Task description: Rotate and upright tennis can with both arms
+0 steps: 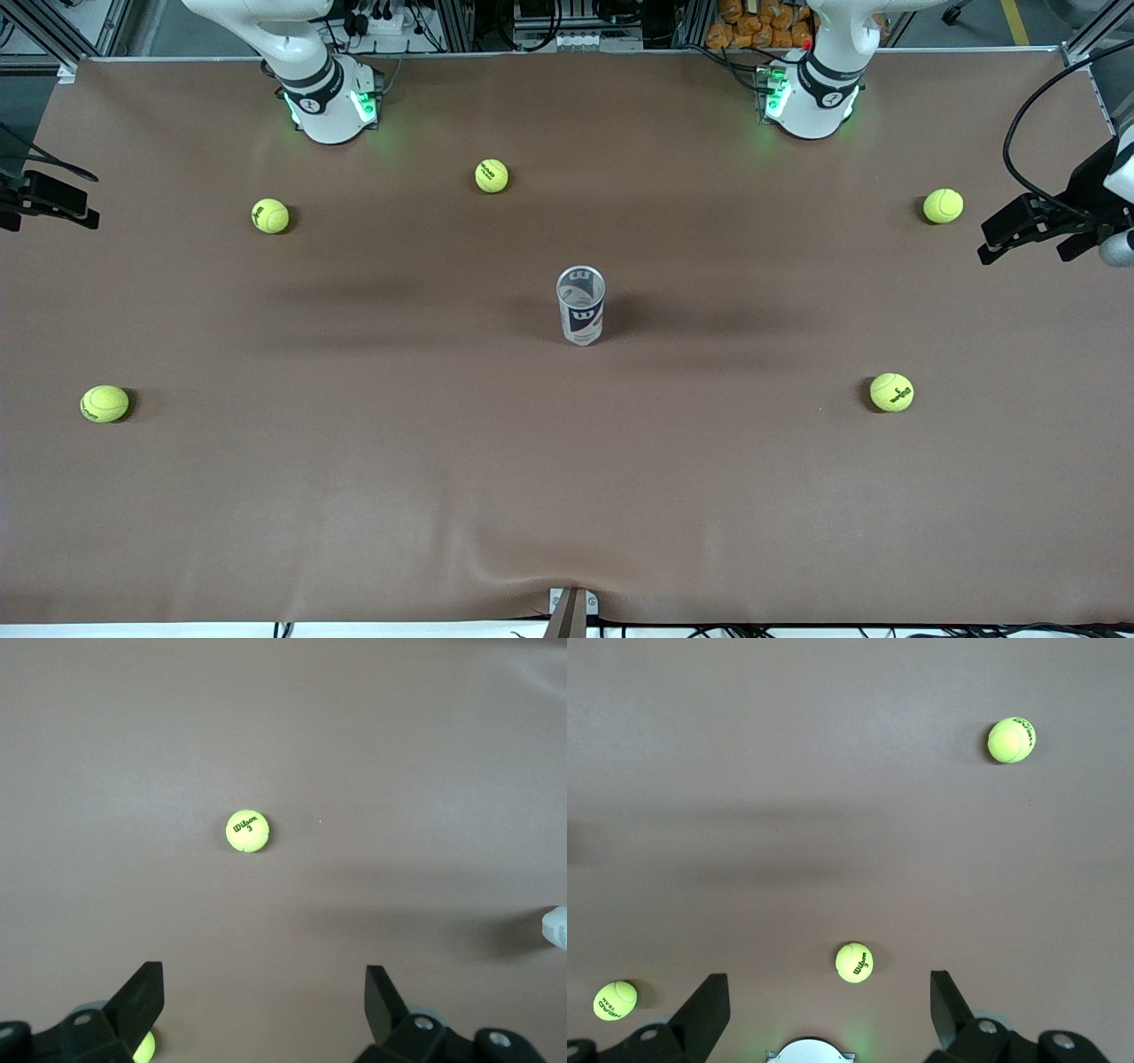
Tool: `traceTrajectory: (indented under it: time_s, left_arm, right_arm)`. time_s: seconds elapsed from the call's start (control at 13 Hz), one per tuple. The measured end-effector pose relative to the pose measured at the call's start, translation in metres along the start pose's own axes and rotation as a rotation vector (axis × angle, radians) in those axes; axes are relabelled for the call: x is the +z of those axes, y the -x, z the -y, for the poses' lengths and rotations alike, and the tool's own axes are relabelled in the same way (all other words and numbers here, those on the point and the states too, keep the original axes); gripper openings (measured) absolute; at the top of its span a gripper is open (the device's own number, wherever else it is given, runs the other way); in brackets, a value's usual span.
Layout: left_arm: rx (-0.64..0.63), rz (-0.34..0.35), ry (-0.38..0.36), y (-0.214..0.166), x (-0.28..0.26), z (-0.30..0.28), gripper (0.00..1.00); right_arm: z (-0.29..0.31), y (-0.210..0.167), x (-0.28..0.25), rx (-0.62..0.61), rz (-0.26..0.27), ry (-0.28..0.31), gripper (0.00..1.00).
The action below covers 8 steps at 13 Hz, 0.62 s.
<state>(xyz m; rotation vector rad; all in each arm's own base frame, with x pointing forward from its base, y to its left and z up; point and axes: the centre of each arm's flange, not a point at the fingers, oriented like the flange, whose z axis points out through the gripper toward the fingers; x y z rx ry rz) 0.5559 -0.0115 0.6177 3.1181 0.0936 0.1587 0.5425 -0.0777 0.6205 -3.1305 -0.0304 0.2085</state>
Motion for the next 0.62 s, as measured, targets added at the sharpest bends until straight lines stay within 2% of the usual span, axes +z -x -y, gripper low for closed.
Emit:
traceTrajectory:
  time_s: [0.62]
  left_arm:
    - [0.027,0.010,-0.002,0.002,0.000,-0.013,1.00]
  right_arm:
    - [0.000,0.000,0.000,0.000,0.000,0.000,1.00]
